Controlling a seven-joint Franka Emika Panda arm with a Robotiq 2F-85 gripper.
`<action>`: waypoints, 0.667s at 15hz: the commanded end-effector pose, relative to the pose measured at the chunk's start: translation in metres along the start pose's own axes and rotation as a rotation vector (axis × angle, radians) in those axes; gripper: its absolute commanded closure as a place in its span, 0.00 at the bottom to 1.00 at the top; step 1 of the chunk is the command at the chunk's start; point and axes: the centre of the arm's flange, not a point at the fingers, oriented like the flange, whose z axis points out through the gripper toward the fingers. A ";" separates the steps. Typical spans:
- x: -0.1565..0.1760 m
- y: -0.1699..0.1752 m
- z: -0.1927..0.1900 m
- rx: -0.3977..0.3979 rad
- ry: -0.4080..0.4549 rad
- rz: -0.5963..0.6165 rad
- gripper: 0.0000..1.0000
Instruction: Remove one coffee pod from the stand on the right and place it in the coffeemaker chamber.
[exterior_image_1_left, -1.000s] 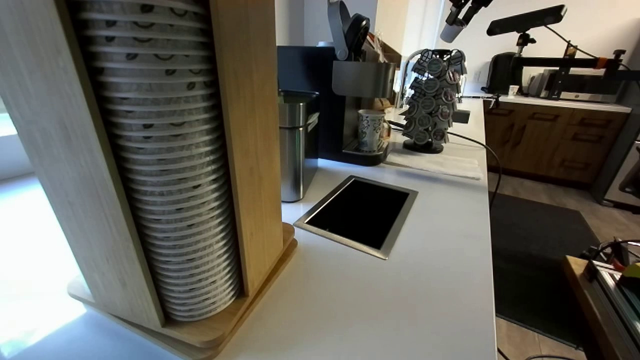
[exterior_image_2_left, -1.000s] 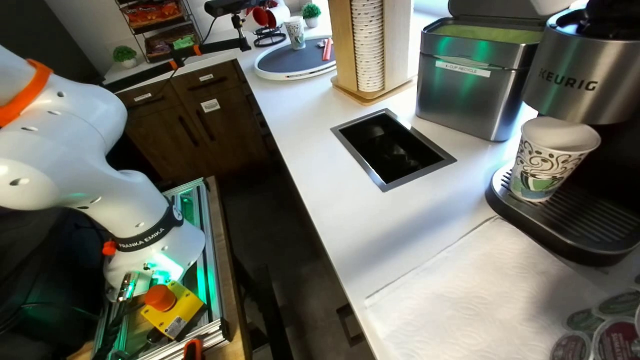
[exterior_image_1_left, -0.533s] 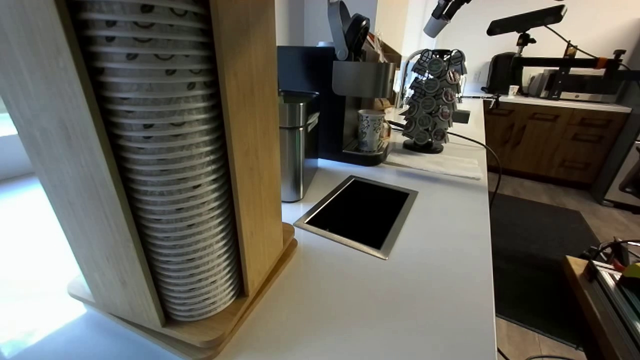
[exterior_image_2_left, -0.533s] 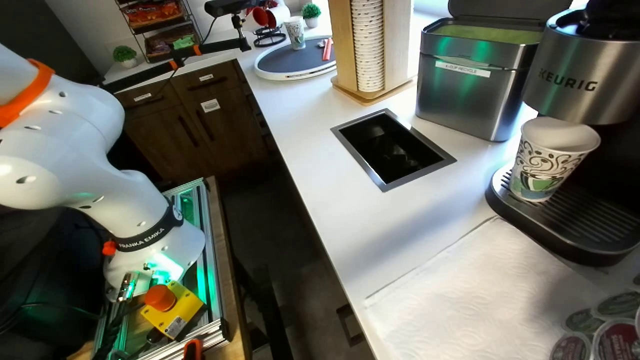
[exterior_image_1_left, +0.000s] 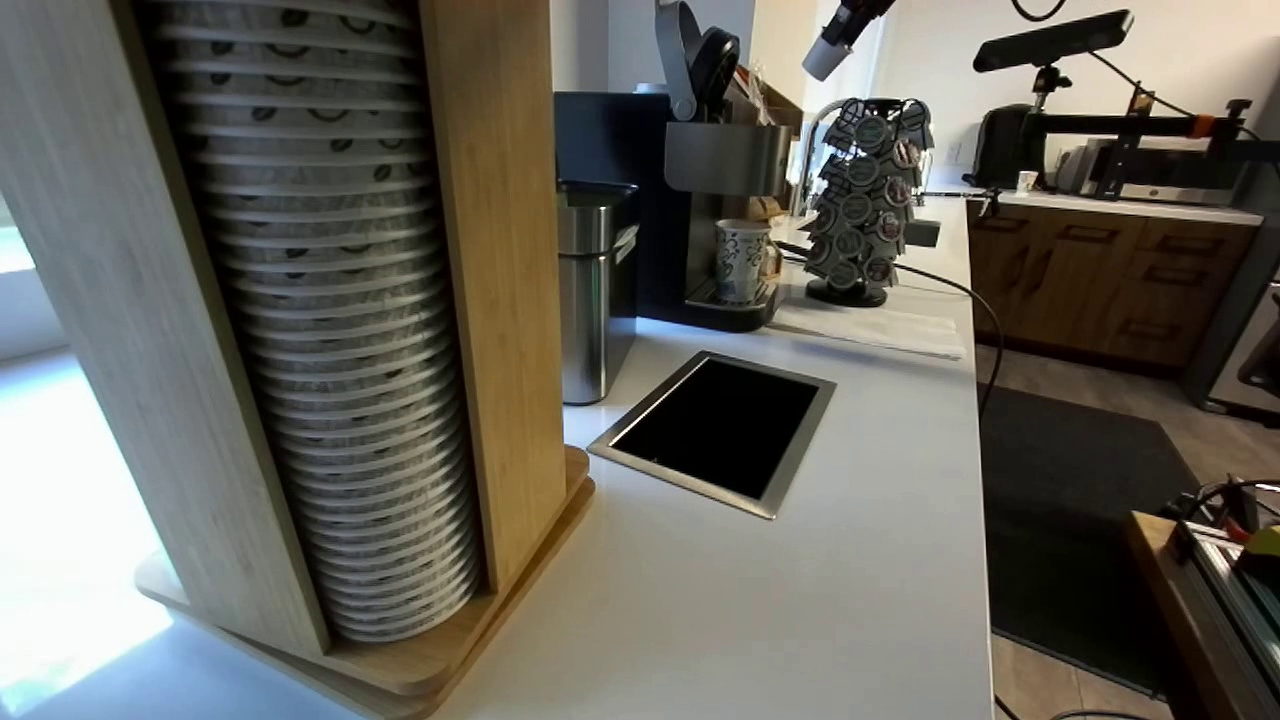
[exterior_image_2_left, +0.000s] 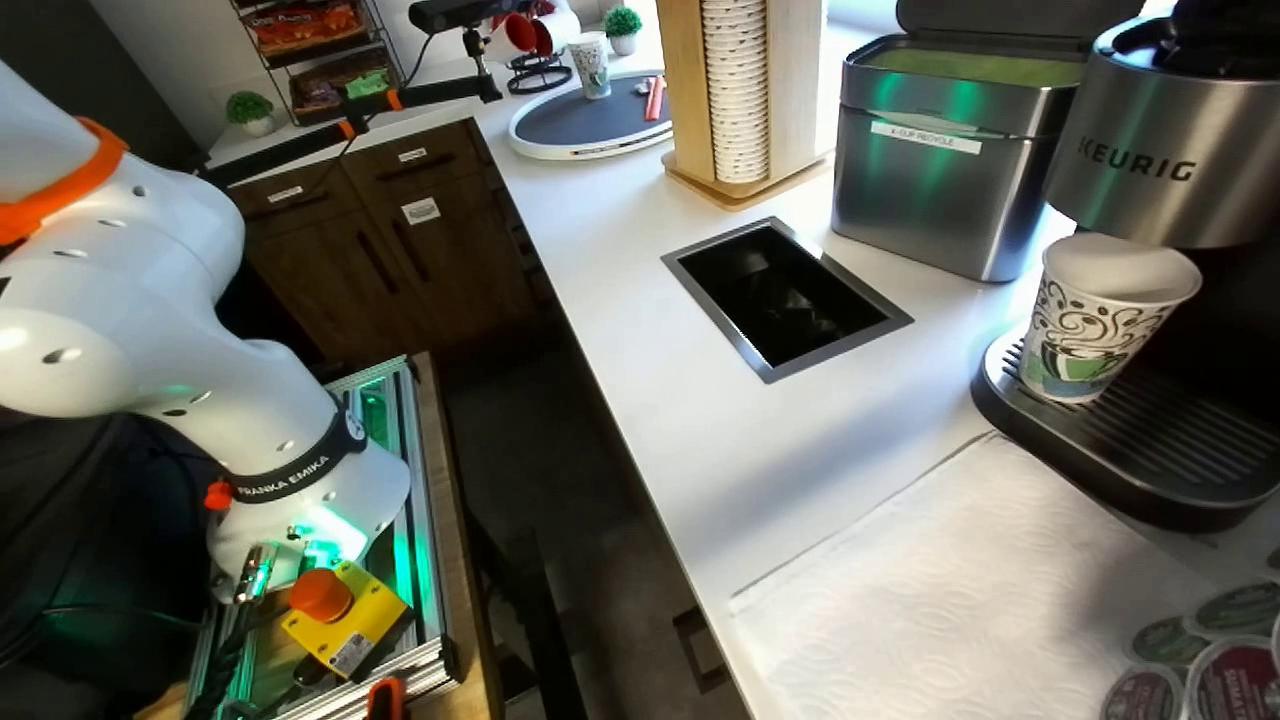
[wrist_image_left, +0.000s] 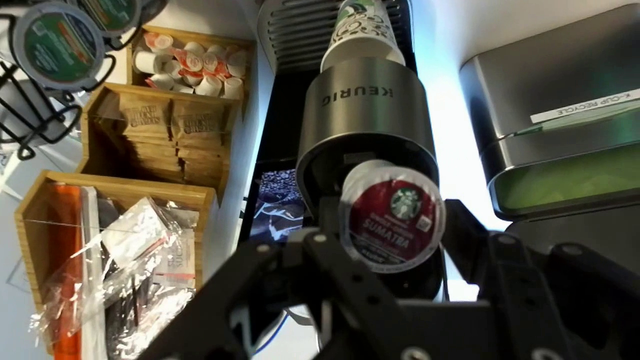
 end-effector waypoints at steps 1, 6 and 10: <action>0.027 0.007 0.017 0.032 0.000 -0.047 0.71; 0.047 0.009 0.040 0.050 -0.016 -0.076 0.71; 0.055 0.008 0.059 0.056 -0.035 -0.089 0.71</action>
